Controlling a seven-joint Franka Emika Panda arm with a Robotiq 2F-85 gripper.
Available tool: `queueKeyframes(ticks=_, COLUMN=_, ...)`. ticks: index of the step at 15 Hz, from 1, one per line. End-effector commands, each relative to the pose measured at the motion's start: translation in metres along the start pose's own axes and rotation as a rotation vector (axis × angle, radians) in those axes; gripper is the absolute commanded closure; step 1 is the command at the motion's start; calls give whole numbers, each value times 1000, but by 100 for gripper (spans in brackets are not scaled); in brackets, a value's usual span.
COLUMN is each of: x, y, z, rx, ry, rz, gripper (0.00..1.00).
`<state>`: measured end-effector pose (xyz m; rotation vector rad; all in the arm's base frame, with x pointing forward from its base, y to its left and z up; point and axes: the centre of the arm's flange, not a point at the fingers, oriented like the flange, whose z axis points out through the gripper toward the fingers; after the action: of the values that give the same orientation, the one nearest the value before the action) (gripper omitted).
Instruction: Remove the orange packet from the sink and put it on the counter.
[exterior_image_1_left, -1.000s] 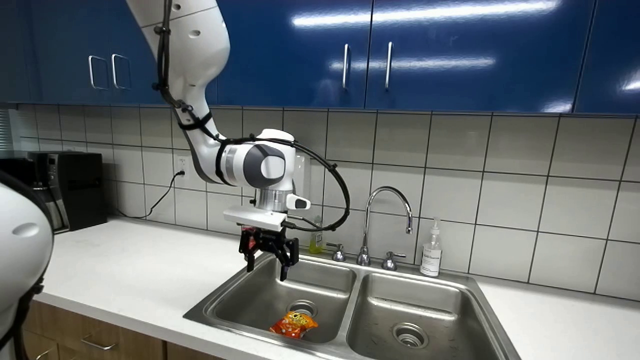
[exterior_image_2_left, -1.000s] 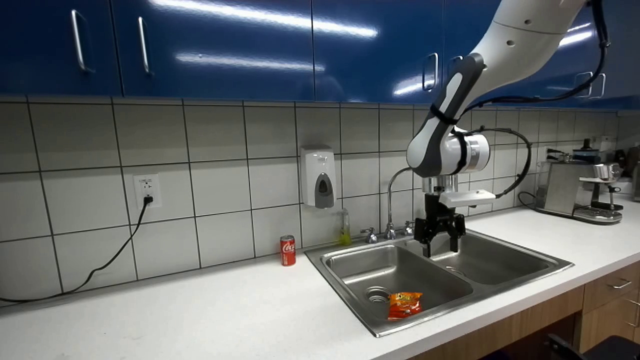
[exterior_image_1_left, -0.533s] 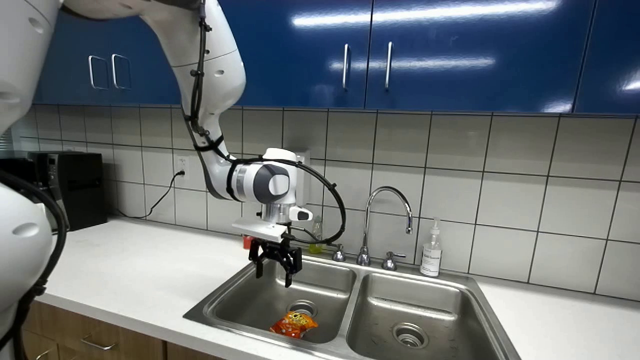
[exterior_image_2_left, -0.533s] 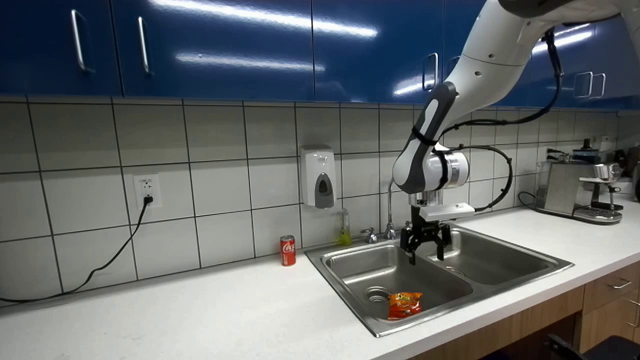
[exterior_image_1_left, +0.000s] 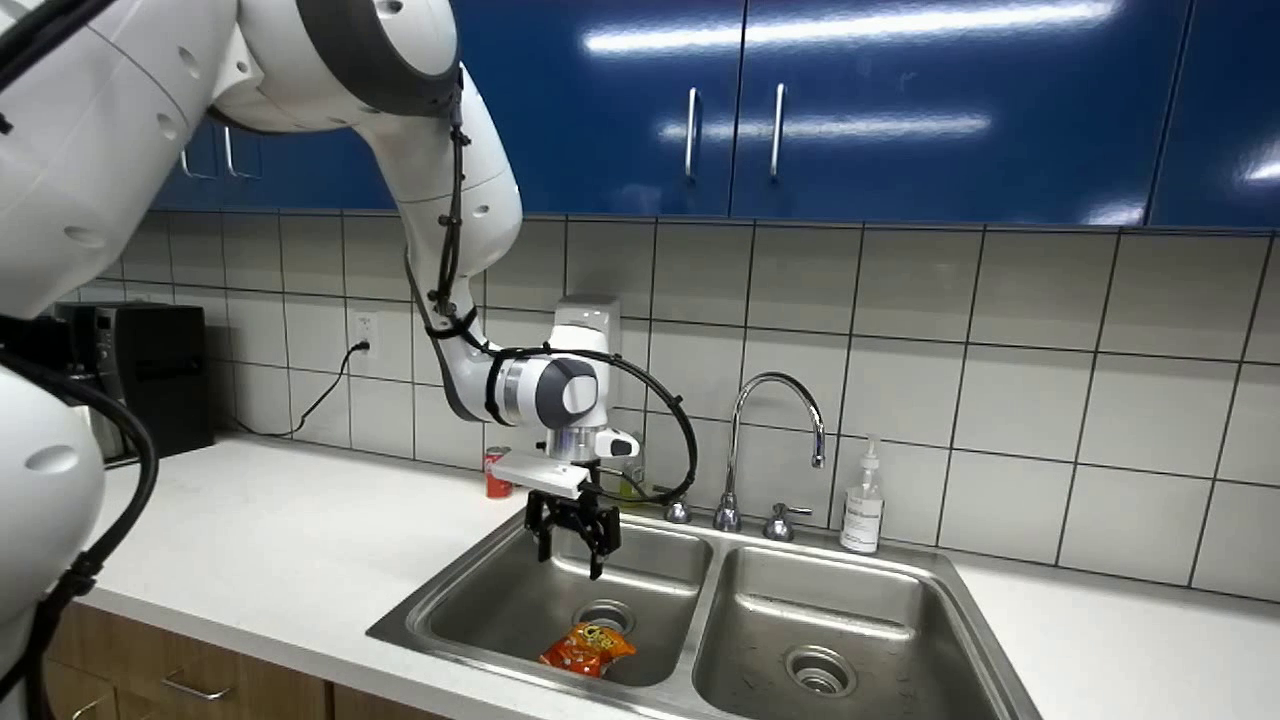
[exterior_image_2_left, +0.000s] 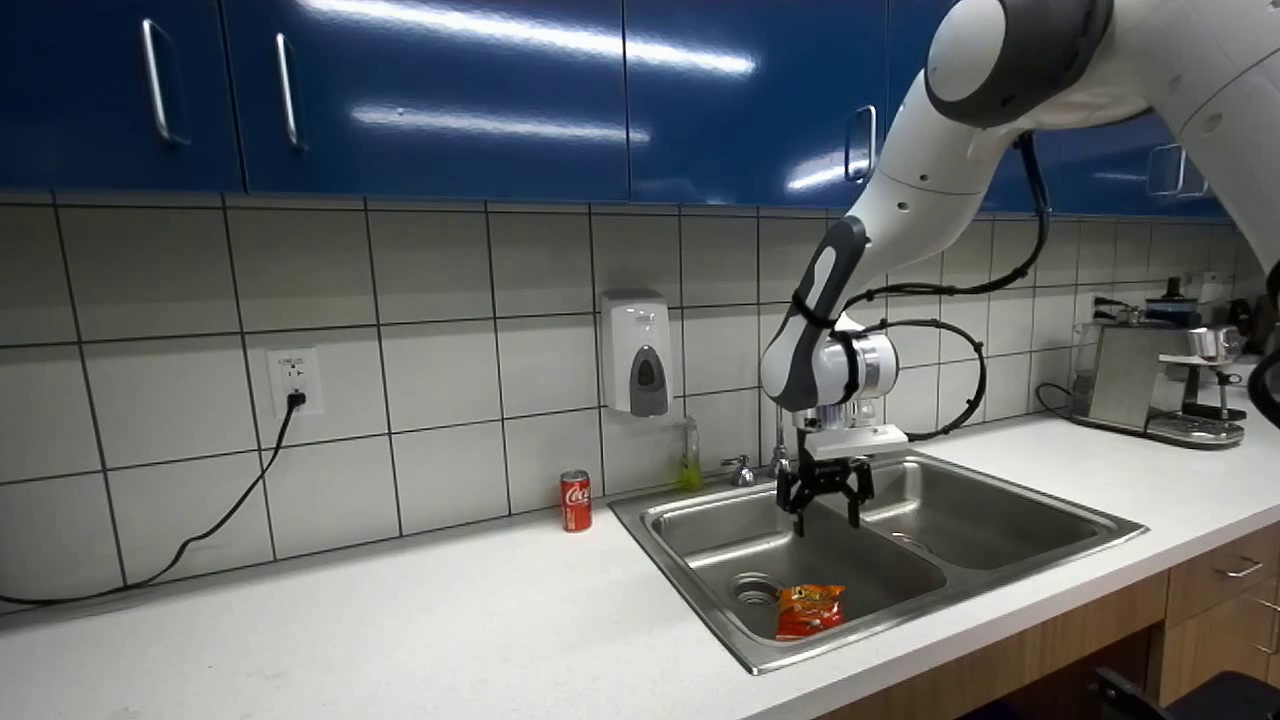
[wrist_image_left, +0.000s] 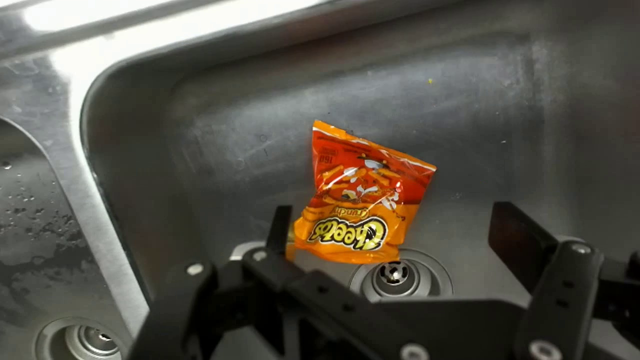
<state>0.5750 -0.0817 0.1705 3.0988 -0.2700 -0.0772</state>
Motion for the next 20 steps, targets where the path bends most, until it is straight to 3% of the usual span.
queueKeyframes(ticks=1, x=32, y=0, z=22, rx=-1, ry=5, rz=43, gripper=0)
queueKeyframes(ticks=11, x=39, y=20, z=86, rx=-20, ry=-40, rz=82, gripper=0)
queueKeyframes(ticks=20, x=42, y=25, z=123, rx=-35, ry=-23, rz=99, gripper=0)
